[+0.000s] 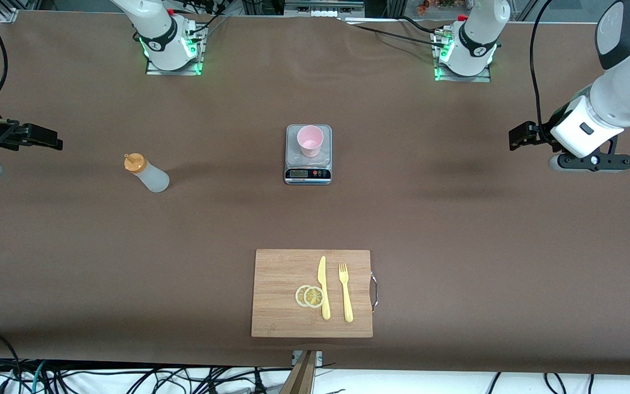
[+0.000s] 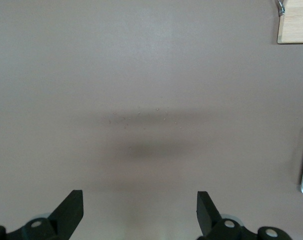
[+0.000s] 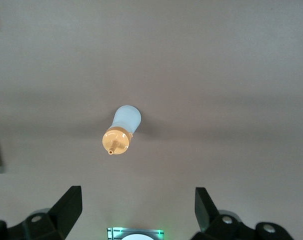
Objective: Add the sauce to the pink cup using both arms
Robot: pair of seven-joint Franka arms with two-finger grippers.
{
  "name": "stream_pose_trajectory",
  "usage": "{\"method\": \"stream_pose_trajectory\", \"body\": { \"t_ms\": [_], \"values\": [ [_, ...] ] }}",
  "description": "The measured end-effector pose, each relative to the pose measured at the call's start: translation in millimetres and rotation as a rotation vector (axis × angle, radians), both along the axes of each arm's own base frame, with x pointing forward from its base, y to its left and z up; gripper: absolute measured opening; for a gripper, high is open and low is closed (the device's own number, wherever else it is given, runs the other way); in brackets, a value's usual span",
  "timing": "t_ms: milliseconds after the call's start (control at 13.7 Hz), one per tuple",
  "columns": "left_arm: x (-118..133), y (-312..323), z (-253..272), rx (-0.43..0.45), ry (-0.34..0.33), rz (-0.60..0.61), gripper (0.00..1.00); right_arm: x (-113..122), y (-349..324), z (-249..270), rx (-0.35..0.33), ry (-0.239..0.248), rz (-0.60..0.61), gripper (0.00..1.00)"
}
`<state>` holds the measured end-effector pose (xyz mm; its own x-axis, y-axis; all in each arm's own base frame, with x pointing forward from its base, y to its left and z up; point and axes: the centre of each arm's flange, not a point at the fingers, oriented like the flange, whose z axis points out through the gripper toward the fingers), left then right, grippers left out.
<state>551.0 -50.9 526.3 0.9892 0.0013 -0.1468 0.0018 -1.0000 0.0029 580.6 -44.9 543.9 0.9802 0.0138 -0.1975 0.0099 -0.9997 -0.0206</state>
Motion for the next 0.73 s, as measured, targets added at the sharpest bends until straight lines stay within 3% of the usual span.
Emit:
{"method": "stream_pose_trajectory", "body": {
  "t_ms": [728],
  "values": [
    [0.1,-0.4,0.1,0.000,-0.001,-0.001,1.00,-2.0,12.3,-4.4,-0.026,0.004,-0.026,1.00]
  ]
}}
